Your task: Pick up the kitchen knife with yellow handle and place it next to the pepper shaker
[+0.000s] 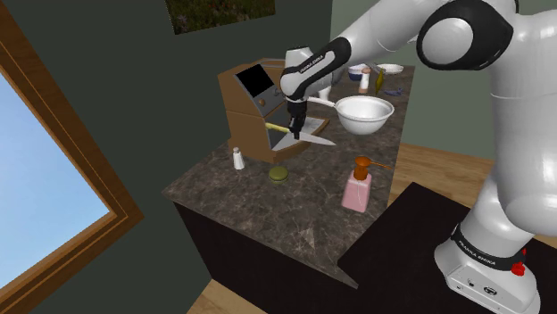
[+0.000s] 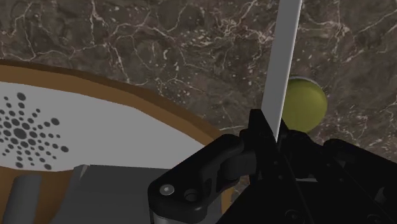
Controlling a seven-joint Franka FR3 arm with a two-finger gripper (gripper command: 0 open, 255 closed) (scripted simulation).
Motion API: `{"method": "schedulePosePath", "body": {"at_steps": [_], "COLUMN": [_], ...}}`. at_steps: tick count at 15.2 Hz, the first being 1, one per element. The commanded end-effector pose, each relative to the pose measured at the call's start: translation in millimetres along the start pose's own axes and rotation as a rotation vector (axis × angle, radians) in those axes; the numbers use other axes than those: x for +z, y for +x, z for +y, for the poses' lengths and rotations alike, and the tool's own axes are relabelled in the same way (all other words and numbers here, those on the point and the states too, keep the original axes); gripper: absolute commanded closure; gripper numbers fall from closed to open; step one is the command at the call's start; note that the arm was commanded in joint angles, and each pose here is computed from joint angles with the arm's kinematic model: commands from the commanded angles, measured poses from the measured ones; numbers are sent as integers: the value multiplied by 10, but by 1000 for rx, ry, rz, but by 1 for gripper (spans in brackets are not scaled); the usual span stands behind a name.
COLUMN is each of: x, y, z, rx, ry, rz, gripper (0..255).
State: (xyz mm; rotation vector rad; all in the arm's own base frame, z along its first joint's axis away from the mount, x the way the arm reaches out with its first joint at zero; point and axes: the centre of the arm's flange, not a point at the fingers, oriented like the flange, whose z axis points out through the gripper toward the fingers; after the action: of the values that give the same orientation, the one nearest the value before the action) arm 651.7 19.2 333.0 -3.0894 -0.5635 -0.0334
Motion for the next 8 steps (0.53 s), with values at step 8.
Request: {"method": "schedulePosePath", "body": {"at_steps": [8], "x": [0], "y": [795], "z": [-864], "rx": [1], "ry": [0], "rz": [0], "gripper": [255]}}
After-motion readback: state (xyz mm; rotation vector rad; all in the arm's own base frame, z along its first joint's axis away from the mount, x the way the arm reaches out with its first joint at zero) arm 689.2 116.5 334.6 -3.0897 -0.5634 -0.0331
